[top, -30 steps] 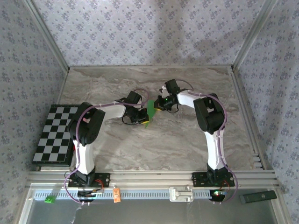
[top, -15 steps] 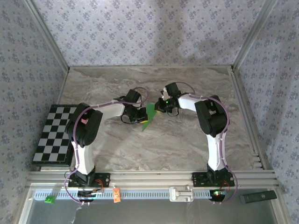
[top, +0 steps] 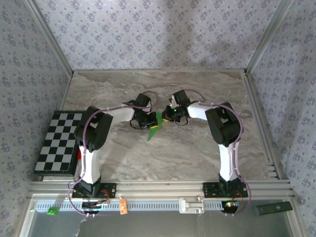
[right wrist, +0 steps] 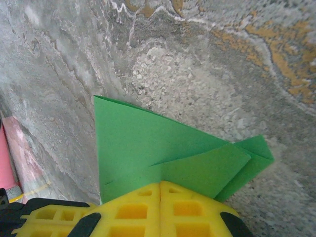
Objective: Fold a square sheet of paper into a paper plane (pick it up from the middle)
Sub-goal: Fold the wing for the fifth time at the center of the table, then turn over the paper plane at the center of the table.
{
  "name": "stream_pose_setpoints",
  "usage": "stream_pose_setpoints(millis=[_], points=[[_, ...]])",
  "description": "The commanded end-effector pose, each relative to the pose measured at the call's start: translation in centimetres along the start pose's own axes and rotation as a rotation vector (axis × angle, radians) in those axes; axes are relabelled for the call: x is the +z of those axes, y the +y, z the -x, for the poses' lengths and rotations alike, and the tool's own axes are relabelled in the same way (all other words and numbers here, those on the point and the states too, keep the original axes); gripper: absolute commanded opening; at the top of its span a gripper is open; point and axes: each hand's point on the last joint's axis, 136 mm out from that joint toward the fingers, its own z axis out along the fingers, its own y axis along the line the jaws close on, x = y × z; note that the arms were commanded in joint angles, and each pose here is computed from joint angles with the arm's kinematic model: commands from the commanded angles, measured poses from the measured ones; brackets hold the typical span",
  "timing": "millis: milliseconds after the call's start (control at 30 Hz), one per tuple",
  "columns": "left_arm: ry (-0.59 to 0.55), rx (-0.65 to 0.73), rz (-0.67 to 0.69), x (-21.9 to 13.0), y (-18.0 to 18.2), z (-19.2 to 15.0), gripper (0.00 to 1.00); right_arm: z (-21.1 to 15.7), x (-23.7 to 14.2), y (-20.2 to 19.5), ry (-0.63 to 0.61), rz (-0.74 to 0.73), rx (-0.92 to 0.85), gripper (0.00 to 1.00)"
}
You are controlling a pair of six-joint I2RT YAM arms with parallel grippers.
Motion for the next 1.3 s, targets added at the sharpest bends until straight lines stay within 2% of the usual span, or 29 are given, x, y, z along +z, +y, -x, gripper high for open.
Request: stream_pose_setpoints(millis=[0, 167, 300, 400, 500, 633, 733, 833, 1000, 1167, 1267], points=[[0.093, -0.084, 0.168, 1.7, 5.3, -3.3, 0.00, 1.3, 0.4, -5.0, -0.017, -0.096, 0.080, 0.05], [0.125, -0.107, 0.195, 2.1, 6.8, -4.8, 0.00, 5.8, -0.9, -6.8, -0.101, -0.097, 0.123, 0.05], [0.118, -0.097, 0.180, 2.0, 6.3, -4.5, 0.00, 8.6, -2.3, -7.3, -0.156, -0.099, 0.129, 0.06], [0.107, -0.069, 0.143, 1.7, 4.7, -3.5, 0.00, 10.0, -4.1, -5.9, -0.190, -0.104, 0.095, 0.06], [0.067, -0.026, 0.058, 0.3, 1.4, -1.4, 0.00, 10.4, -6.5, -4.2, -0.228, -0.117, 0.029, 0.07], [-0.053, 0.023, -0.077, -4.1, -3.7, 2.0, 0.12, 9.3, -9.2, -2.9, -0.258, -0.175, 0.000, 0.12], [-0.137, 0.034, -0.115, -7.8, -4.8, 3.8, 0.24, 7.4, -10.2, -2.7, -0.244, -0.245, 0.005, 0.21], [-0.199, 0.003, -0.106, -10.4, -3.3, 4.7, 0.32, 5.4, -10.5, -2.1, -0.224, -0.315, -0.003, 0.32], [-0.285, -0.054, 0.032, -12.9, 2.9, 4.9, 0.55, 1.7, -9.3, -0.7, -0.161, -0.451, 0.003, 0.48], [-0.311, -0.077, 0.162, -13.8, 8.0, 4.1, 0.74, -1.3, -6.5, 1.1, -0.103, -0.540, -0.030, 0.67], [-0.317, -0.081, 0.210, -14.1, 9.8, 3.7, 0.83, -1.9, -5.3, 2.4, -0.104, -0.594, -0.064, 0.73]])
